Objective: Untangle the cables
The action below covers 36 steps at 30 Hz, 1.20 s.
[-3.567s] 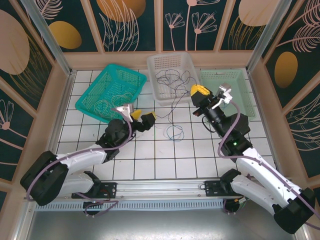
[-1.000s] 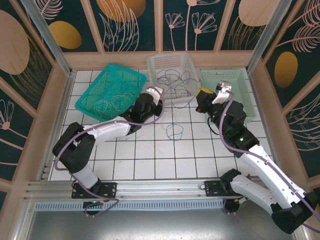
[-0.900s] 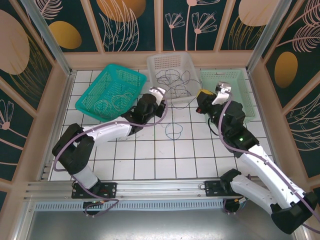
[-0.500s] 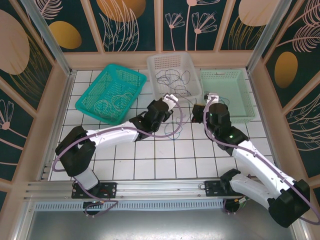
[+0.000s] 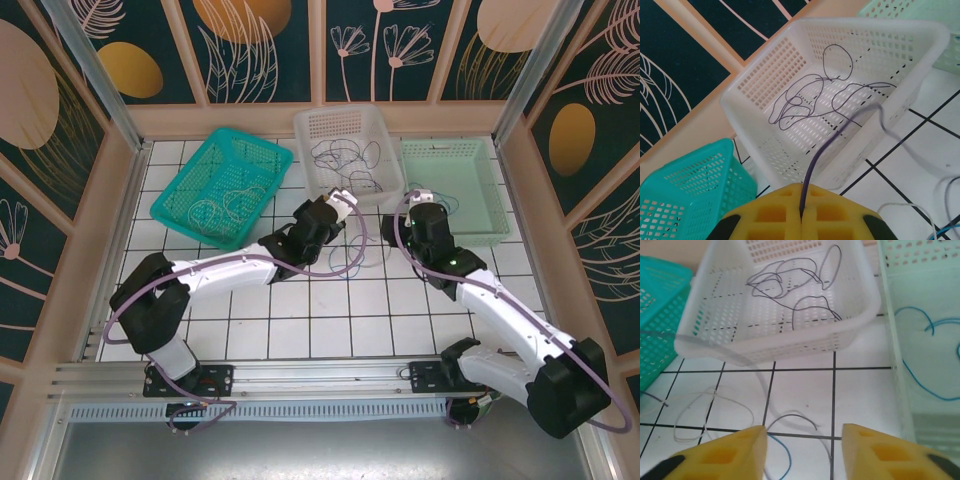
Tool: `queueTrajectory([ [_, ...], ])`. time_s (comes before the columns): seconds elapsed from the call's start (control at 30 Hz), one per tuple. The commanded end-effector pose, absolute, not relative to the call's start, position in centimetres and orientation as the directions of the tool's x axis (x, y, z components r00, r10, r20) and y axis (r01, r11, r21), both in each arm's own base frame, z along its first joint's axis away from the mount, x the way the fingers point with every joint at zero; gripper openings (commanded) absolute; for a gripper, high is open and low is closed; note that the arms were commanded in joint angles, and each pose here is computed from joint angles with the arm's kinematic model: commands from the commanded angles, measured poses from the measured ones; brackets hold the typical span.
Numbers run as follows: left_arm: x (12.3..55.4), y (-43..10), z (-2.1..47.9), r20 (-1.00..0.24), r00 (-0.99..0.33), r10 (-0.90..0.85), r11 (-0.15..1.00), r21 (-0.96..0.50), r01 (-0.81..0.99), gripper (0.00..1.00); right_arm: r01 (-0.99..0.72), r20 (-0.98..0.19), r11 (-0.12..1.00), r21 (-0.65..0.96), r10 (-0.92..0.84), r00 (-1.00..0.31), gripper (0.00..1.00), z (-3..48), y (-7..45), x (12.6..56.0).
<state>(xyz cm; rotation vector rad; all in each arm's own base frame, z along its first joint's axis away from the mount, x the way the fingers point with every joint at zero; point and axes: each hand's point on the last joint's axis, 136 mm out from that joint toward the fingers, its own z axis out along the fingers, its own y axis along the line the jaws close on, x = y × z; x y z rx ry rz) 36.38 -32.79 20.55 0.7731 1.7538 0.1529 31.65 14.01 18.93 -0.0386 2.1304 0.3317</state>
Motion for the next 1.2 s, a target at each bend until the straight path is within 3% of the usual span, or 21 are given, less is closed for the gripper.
queueTrajectory([
  [0.0, 35.5, -33.2, 22.2, -0.841, -0.118, 0.528, 0.782, 0.428, 0.452, 0.0, -0.115, -0.831, 0.979, 0.168, 0.078, -0.552, 0.63, 18.5, 12.9, 31.9],
  [0.1, 35.3, -33.6, 21.8, -0.838, -0.134, 0.528, 0.776, 0.413, 0.477, 0.0, -0.117, -0.829, 0.982, 0.147, 0.058, -0.557, 0.69, 18.4, 12.7, 31.7],
  [0.3, 35.5, -34.6, 21.4, -0.827, -0.199, 0.526, 0.775, 0.369, 0.513, 0.0, -0.367, -0.862, 0.905, 0.214, -0.001, -0.506, 0.5, 19.2, 16.9, 29.5],
  [0.57, 35.3, -36.5, 23.2, -0.853, -0.229, 0.468, 0.779, 0.276, 0.563, 0.0, -0.607, -0.905, 0.771, 0.191, -0.101, -0.413, 0.47, 18.1, 21.5, 25.9],
  [0.7, 35.1, -37.1, 23.1, -0.851, -0.24, 0.466, 0.767, 0.253, 0.589, 0.0, -0.642, -0.923, 0.754, 0.138, -0.137, -0.36, 0.58, 17.1, 23.0, 25.9],
  [1.17, 34.0, -37.4, 24.1, -0.876, -0.252, 0.411, 0.763, 0.18, 0.62, 0.0, -0.626, -0.957, 0.778, 0.054, -0.139, -0.255, 0.68, 15.6, 25.3, 31.3],
])
